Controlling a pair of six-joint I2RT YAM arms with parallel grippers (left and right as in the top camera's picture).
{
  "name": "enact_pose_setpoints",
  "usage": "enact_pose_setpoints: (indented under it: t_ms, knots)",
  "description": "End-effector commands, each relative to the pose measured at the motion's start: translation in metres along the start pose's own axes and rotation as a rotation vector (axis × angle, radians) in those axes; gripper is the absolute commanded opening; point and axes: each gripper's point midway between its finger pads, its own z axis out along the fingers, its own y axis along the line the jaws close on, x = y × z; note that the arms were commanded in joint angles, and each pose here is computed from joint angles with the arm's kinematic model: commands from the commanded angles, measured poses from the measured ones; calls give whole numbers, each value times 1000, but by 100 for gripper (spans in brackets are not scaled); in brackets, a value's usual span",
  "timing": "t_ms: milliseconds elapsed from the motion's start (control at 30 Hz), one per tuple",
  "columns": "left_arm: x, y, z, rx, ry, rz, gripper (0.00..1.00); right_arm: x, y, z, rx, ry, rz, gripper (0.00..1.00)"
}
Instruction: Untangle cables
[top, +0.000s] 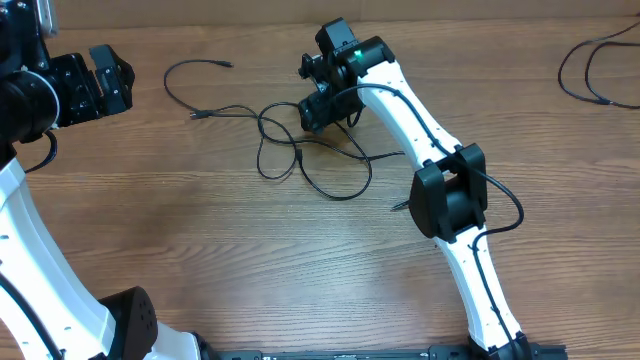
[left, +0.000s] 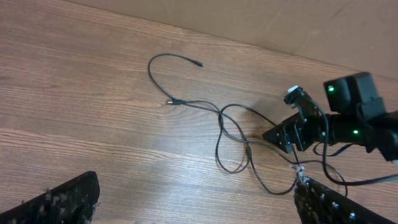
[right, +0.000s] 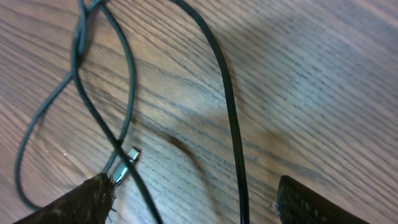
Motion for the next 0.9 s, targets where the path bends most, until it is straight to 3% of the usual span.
enact_pose_setpoints:
  t_ms: [0,33,67,133,167,200,300,400,633,767,867]
  knots:
    - [1,-7,-6,23,-12,32,100,12,-8,24,2,48,7,82]
    - [1,-6,-6,23,-12,32,99,11,-8,25,2,44,4,60]
    - [1,-6,-6,23,-12,32,100,11,-8,25,0,44,-10,46]
    - [1,-6,-6,19,-12,33,100,11,-7,25,-2,46,-16,25]
    - [1,-5,-6,15,-12,33,100,12,-7,25,-2,47,-15,9]
    - [1,-5,-6,11,-12,33,99,13,-7,25,-4,51,-14,4]
    - [1,-5,-6,12,-12,32,100,12,-5,15,-2,53,-18,4]
    - [1,-5,-6,13,-12,31,100,-2,3,-28,15,-1,-30,4]
    - [1,-10,-6,42,-11,25,100,-49,22,-225,167,-401,69,4]
    - [1,-11,-6,47,-10,25,100,-31,56,-346,142,-643,118,4]
    - [1,-11,-6,47,-10,25,99,-10,75,-407,134,-769,101,4]
